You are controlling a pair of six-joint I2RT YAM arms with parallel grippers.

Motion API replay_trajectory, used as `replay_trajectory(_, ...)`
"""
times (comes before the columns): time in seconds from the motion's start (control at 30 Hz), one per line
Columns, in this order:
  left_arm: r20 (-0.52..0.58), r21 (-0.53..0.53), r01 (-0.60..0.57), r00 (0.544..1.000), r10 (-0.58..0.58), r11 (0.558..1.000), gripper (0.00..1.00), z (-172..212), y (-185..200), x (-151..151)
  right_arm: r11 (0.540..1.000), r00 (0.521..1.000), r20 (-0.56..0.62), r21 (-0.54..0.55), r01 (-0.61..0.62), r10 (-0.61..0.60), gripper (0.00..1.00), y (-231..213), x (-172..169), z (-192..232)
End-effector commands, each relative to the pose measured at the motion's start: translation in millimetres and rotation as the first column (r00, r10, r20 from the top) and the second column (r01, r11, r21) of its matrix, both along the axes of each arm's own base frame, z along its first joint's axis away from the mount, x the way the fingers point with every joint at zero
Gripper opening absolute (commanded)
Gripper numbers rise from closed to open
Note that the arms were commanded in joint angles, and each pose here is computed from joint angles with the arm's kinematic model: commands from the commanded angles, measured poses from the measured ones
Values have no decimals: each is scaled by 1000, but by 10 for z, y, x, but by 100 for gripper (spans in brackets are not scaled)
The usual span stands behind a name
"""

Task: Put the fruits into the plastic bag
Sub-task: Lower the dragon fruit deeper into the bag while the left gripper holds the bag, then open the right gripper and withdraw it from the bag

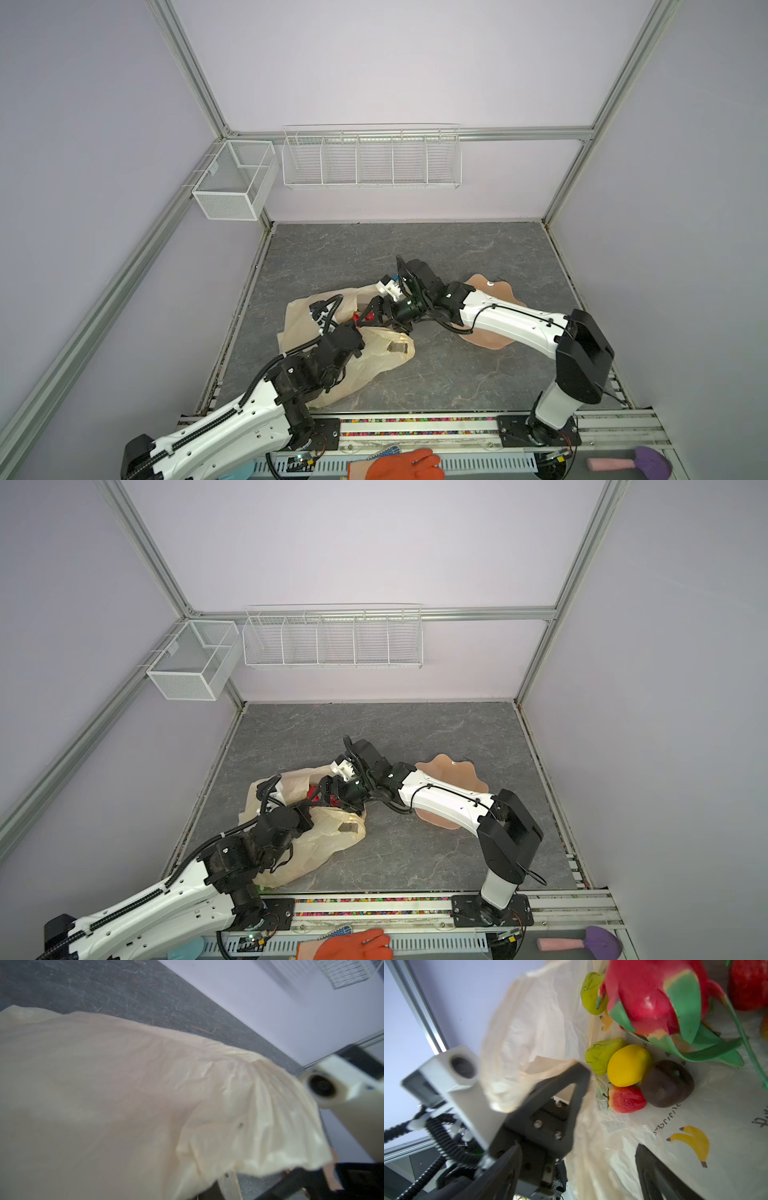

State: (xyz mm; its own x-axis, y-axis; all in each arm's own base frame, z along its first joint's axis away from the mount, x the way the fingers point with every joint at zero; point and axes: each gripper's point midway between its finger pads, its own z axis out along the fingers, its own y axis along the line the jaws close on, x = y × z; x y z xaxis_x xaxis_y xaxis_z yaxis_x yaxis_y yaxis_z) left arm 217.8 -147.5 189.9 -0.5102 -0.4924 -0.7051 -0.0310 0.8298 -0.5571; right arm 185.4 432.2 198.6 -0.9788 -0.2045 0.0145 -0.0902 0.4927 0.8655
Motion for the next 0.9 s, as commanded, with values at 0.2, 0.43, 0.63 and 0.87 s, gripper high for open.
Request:
replay_trajectory(0.2, 71, -44, 143, 988, -140, 989, 0, 349, -12, -200, 993, 988, 154, -118, -9, 27, 88, -527, 178, 125)
replay_trajectory(0.43, 92, -17, 167, 982, -165, 986, 0, 542, 77, -274, 986, 913, 395, -164, -33, 96, 88, -983, 286, 406)
replay_trajectory(0.63, 151, -12, 227, 963, -222, 974, 24, 859, 47, -327, 958, 743, 636, -287, -25, 210, 88, -1342, 583, 457)
replay_trajectory(0.87, 238, 76, 316, 915, -325, 946, 51, 1521, -34, -377, 944, 662, 678, -288, -161, 320, 88, -1318, 927, 227)
